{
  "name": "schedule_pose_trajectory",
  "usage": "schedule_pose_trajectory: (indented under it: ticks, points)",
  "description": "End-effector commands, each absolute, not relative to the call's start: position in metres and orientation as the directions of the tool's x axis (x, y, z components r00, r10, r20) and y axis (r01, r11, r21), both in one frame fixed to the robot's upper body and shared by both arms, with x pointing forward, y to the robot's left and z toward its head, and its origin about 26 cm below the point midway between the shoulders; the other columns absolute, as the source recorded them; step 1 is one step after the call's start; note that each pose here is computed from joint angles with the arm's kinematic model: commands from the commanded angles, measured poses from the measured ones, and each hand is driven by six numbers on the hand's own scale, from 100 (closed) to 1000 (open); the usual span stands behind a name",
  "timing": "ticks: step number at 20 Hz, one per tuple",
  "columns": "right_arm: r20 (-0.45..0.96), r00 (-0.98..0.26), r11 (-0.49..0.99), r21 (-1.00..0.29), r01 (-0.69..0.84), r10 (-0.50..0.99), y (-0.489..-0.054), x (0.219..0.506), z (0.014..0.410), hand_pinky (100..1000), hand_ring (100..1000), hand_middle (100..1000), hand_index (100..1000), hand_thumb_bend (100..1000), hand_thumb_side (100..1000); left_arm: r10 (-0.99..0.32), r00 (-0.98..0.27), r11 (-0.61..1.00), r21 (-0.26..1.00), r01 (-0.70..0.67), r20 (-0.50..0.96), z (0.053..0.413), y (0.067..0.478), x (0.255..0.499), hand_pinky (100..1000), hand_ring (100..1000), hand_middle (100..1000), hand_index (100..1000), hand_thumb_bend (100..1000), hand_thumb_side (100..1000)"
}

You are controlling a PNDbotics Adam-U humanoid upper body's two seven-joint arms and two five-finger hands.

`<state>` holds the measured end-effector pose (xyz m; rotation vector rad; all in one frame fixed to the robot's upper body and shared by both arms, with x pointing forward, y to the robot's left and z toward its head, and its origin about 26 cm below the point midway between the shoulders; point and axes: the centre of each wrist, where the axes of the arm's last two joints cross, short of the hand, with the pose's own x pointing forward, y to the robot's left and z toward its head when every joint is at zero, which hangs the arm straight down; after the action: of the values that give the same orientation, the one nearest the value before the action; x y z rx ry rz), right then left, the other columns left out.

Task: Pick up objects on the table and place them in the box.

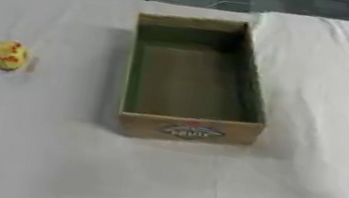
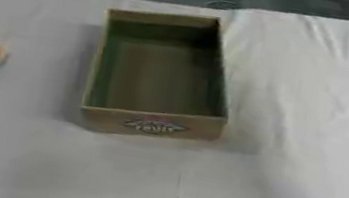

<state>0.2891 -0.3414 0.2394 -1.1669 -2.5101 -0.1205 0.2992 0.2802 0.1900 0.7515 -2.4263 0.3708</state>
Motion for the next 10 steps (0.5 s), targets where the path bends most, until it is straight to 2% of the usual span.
schedule_pose_trajectory:
  ticks: [1,5,8,10]
  points:
    - [0.327,-0.594,0.647,-0.077,0.759,0.735,-0.343,0.285,0.250,737,758,744,849,100,808,-0.599,-0.640,0.738,0.022,-0.674,0.480,0.216,0.295,0.297,581,658,694,855,187,993]
    - [0.327,-0.591,0.646,-0.085,0.758,0.737,-0.344,0.285,0.249,737,758,744,849,100,808,-0.799,-0.512,0.584,0.206,-0.785,0.316,0.248,0.303,0.298,589,673,704,847,184,990]
    - [0.328,-0.589,0.646,-0.092,0.758,0.739,-0.344,0.285,0.248,737,757,743,849,100,808,-0.886,-0.426,0.462,0.301,-0.834,0.182,0.274,0.306,0.298,596,683,706,848,197,996]
    - [0.327,-0.589,0.646,-0.096,0.758,0.739,-0.344,0.284,0.248,737,757,743,849,100,808,-0.920,-0.378,0.390,0.360,-0.847,0.108,0.288,0.306,0.297,600,670,677,855,214,1000]
